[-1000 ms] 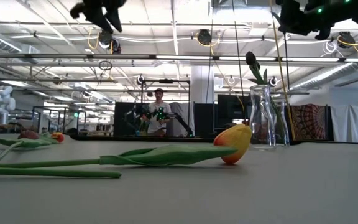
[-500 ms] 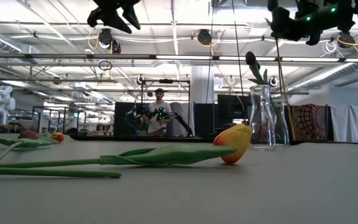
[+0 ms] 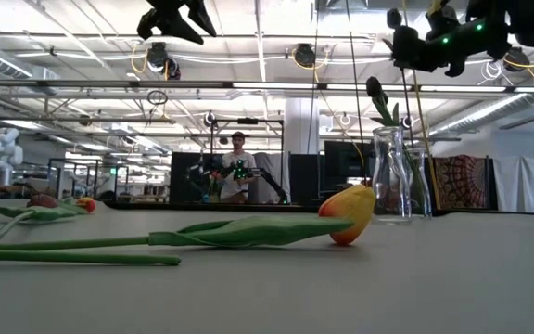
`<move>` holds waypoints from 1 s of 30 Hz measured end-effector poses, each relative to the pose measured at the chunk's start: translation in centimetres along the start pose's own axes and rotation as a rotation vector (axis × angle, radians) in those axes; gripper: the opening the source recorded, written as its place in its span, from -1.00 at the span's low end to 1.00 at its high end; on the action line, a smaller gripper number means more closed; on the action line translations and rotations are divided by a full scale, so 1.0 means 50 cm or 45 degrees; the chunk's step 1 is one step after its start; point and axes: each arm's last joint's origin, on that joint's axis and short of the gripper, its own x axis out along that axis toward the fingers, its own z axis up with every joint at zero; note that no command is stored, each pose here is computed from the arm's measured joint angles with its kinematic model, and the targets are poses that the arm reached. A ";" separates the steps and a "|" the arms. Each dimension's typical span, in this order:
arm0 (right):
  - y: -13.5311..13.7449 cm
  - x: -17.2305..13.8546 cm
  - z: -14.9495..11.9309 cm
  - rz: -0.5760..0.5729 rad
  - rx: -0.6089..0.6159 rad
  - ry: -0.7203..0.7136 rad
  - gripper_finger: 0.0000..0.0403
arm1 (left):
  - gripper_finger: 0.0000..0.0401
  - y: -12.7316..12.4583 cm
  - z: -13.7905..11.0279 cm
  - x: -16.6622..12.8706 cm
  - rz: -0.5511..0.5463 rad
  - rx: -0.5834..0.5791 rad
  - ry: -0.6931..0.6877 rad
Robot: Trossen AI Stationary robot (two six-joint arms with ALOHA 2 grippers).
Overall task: Sort flowers into vase by color
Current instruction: Put the top black tulip into the top transparent vase
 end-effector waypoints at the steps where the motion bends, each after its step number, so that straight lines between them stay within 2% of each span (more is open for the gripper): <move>1: 0.001 0.002 -0.003 0.000 -0.004 0.014 -1.00 | -0.19 0.000 0.000 0.000 0.000 0.000 0.000; 11: 0.003 0.011 -0.015 0.001 -0.037 0.049 -0.99 | -0.19 0.000 0.000 0.000 -0.001 -0.008 -0.001; 16: 0.003 0.011 -0.016 0.000 -0.086 0.058 -0.89 | -0.19 0.000 0.000 0.000 -0.001 -0.010 -0.002; 30: 0.002 0.006 -0.016 -0.001 -0.080 0.073 -0.67 | -0.19 -0.007 0.003 -0.003 -0.027 -0.027 -0.027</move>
